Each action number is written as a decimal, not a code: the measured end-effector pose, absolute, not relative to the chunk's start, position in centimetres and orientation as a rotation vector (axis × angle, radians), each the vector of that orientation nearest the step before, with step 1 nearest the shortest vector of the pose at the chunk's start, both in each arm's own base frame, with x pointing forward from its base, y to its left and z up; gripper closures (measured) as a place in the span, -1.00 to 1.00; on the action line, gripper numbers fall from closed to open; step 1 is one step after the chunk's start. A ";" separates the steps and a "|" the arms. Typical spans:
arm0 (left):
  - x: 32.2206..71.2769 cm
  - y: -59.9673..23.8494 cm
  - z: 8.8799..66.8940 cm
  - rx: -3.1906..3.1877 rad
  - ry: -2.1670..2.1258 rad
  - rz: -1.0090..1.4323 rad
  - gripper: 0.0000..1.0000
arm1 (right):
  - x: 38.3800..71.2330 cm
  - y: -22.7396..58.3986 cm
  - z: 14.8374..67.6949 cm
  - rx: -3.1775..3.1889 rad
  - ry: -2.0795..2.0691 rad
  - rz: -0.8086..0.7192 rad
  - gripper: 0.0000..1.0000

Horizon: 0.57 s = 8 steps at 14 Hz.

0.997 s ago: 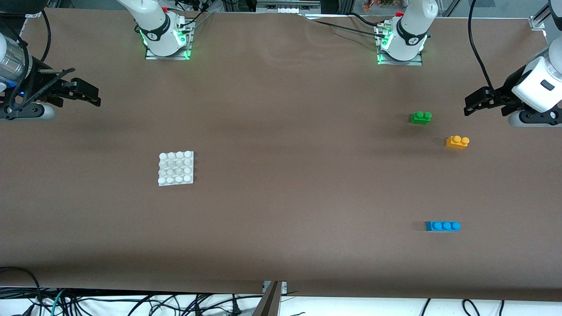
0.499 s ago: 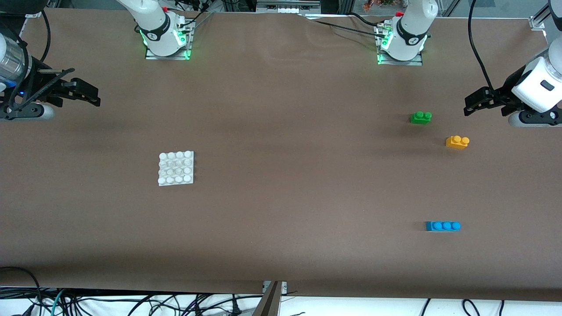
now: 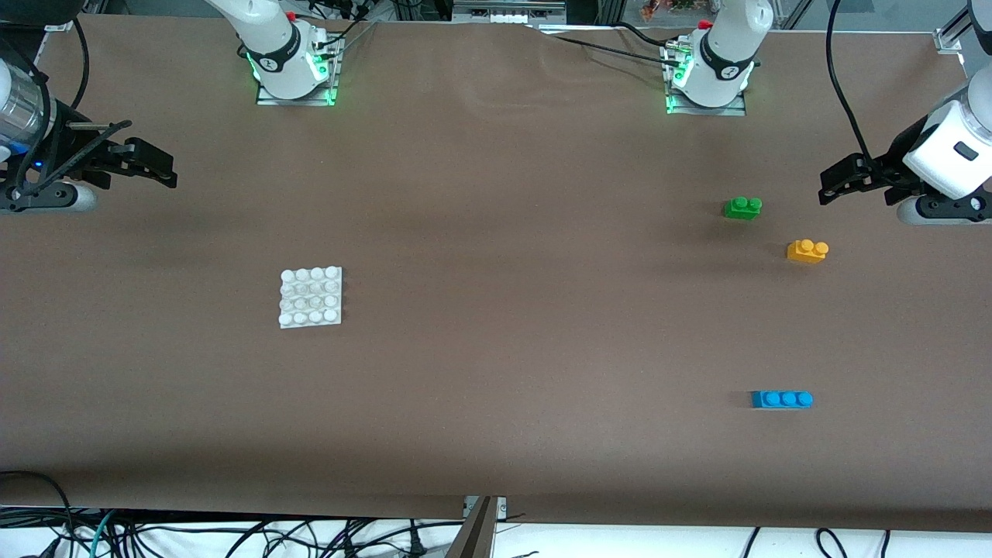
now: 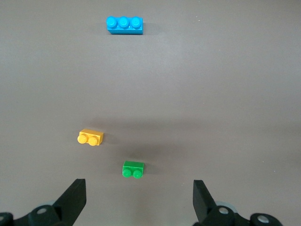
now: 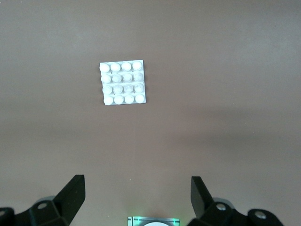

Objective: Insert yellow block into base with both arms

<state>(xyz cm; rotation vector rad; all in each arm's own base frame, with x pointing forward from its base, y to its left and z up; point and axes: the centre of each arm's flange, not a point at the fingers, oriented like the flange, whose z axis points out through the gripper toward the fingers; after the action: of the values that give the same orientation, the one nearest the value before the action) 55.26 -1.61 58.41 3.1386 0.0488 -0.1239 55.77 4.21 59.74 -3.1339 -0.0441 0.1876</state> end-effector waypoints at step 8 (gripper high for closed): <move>55.3 -1.4 58.4 3.138 0.053 -0.124 -1.00 | 55.8 4.1 59.7 -3.134 -0.042 0.188 -0.99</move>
<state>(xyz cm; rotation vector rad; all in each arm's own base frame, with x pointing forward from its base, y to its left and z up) 55.26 -1.44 58.41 3.1384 0.0535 -0.1238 55.77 4.14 59.73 -3.1341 -0.0420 0.1882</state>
